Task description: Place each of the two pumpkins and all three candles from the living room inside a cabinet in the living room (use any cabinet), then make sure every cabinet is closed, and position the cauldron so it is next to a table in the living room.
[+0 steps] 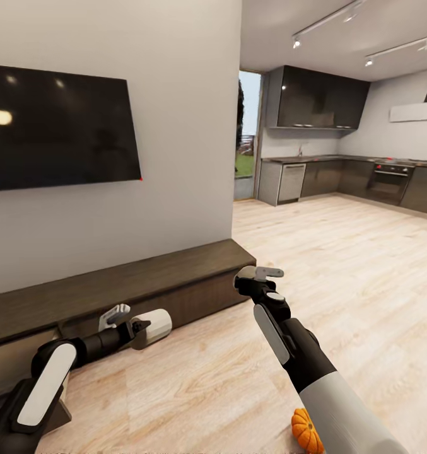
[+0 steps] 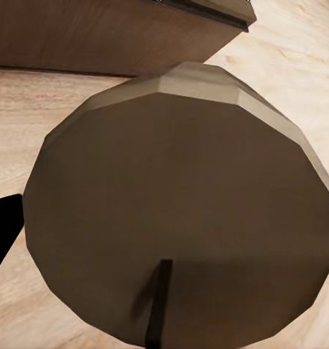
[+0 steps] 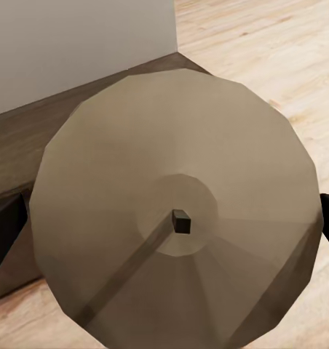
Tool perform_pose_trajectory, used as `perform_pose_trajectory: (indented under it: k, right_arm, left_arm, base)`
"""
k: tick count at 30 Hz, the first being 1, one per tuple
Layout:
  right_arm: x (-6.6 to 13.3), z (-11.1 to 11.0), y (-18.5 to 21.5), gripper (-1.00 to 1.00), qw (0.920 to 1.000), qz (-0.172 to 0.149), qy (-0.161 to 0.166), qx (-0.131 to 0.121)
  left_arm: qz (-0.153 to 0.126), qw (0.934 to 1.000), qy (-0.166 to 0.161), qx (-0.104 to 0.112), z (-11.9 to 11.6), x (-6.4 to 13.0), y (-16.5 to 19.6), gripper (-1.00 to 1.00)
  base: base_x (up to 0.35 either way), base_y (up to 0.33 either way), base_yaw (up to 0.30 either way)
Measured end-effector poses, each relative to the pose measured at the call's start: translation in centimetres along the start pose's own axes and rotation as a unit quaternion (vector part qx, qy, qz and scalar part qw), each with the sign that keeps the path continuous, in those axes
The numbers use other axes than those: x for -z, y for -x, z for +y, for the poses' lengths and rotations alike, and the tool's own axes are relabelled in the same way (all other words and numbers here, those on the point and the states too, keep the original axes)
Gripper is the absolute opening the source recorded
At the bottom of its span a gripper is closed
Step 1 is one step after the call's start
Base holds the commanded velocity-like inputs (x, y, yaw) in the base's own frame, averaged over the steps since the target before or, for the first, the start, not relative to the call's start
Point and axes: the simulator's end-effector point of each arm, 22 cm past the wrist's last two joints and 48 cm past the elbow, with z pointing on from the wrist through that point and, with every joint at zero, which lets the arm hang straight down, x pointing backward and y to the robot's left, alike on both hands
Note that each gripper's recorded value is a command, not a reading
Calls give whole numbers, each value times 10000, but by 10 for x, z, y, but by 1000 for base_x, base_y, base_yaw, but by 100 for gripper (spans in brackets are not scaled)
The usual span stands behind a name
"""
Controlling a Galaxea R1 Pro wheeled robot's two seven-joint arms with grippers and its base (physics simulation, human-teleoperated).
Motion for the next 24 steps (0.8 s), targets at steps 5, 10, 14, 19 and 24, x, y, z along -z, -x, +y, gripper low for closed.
perform_pose_trajectory:
  k: [5,10,14,19,24]
  right_arm:
    - [0,1,7,-100,10000,23,0,-2]
    - [2,2,17,-100,10000,26,3,-7]
    - [4,3,24,-100,10000,29,4,-8]
    - [6,5,33,-100,10000,35,6,-9]
    - [7,5,35,-100,10000,34,4,-7]
  left_arm:
    - [-4,10000,5,9,-5,4,7,-100]
    - [2,10000,8,11,-10,8,14,-100]
    - [-1,10000,2,6,-16,12,19,-100]
    - [-8,10000,-2,-1,-23,16,26,-100]
    - [-110,9999,-75,-44,-31,22,35,-100]
  base:
    - [0,0,0]
    - [0,0,0]
    - [0,0,0]
    - [0,0,0]
    - [0,0,84]
